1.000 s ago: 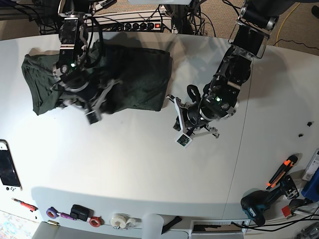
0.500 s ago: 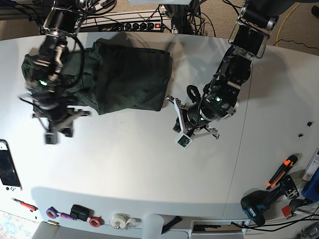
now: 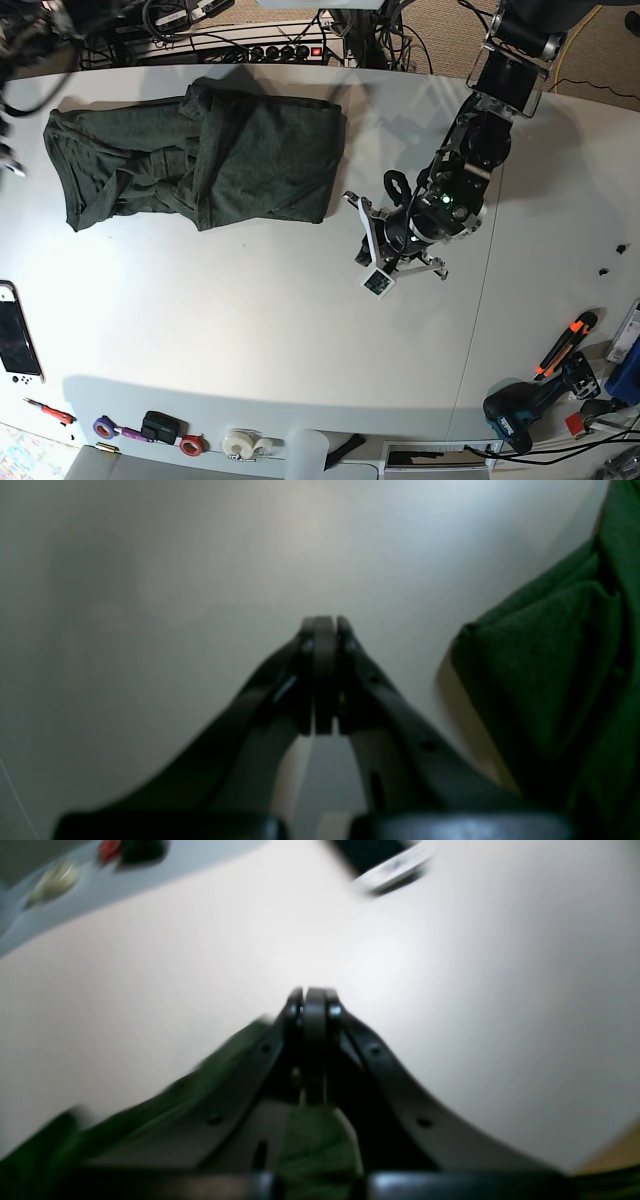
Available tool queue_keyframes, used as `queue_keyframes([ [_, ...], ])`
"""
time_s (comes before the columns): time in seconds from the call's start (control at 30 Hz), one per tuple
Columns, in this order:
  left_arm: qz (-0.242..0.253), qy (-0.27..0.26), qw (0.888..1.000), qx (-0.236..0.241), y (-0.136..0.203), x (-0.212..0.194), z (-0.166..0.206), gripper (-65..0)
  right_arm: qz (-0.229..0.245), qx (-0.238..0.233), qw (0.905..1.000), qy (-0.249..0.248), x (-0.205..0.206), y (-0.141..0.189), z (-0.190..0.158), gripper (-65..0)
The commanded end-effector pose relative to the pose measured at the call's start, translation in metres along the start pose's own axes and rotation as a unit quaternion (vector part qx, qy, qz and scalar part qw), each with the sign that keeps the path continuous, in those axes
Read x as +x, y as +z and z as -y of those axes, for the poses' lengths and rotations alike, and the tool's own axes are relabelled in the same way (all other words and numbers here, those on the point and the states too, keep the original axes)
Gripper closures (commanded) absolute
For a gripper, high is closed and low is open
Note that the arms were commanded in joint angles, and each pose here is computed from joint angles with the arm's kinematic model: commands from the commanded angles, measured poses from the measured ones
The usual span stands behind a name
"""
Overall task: Layout the t-shirt on the table in an organized manner, then fold the t-shirt properly
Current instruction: 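Grasp the strip end under the right gripper and lift it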
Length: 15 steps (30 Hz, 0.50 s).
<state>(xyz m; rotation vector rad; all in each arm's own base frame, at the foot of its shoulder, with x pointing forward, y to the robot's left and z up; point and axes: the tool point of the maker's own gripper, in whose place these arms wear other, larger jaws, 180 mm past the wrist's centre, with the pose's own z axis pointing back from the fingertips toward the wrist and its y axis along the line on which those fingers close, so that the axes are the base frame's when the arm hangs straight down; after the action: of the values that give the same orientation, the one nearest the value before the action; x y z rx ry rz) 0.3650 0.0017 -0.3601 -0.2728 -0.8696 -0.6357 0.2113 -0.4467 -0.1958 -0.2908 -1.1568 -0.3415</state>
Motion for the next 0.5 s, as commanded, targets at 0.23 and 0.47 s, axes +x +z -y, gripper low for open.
queue_keyframes([
  [0.23, 0.03, -0.003, 1.0, 0.003, 0.003, 0.021, -0.004, 0.0, -0.044, 0.047, 0.9965, -0.052, -0.012, -0.033, 0.045, -26.7],
  [0.47, 0.03, -0.003, 1.0, 0.003, 0.003, 0.021, -0.004, 0.0, -0.154, 0.186, 0.9486, -0.205, -0.064, -0.076, 0.032, -32.6],
])
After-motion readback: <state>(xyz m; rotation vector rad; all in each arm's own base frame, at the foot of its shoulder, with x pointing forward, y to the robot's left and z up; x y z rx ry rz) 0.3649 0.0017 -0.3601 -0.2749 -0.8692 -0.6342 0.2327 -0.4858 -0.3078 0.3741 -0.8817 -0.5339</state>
